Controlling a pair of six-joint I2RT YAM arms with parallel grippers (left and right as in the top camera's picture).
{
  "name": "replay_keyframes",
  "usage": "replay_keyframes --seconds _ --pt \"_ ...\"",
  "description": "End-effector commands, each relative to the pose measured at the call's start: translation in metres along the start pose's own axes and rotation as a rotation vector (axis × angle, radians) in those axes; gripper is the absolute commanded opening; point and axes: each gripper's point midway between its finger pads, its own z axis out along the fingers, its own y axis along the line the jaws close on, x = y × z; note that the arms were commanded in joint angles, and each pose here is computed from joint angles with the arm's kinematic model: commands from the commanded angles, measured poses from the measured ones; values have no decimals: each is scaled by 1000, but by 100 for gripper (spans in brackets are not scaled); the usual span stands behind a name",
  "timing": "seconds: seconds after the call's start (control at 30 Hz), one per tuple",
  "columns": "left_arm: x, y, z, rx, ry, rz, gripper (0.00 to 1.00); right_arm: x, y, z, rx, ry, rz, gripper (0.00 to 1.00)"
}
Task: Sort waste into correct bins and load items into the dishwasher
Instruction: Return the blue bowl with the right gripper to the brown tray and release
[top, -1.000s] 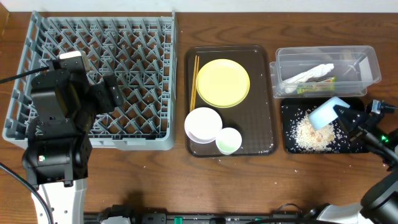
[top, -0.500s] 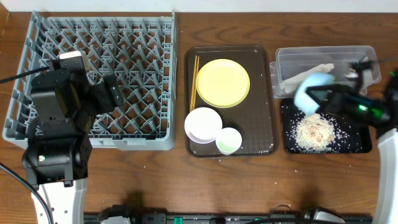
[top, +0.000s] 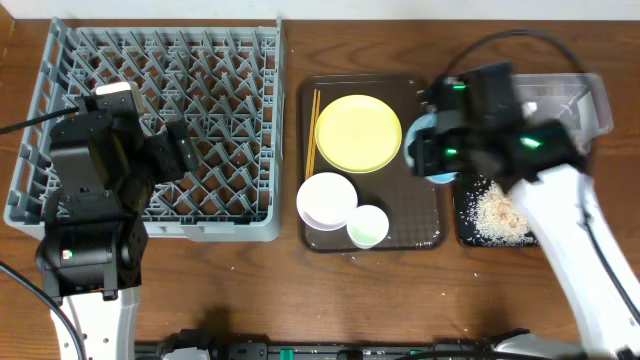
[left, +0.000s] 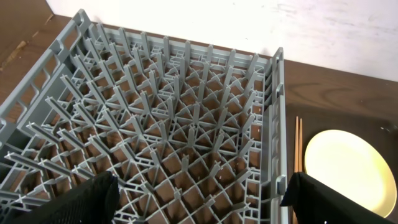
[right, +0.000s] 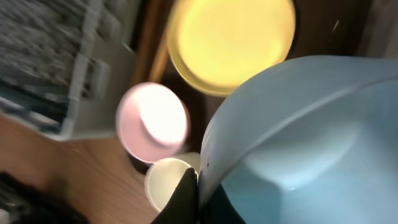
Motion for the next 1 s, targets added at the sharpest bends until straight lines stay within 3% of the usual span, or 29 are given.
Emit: replay_keyframes --seconds 0.0,0.43,0.97 --pt "-8 -2 -5 4 -22 11 90 14 -5 39 93 113 -2 1" --pt "-8 -2 -5 4 -22 11 90 72 -15 132 173 441 21 1" --pt "-8 -2 -5 4 -22 11 89 95 -32 162 229 550 66 1"
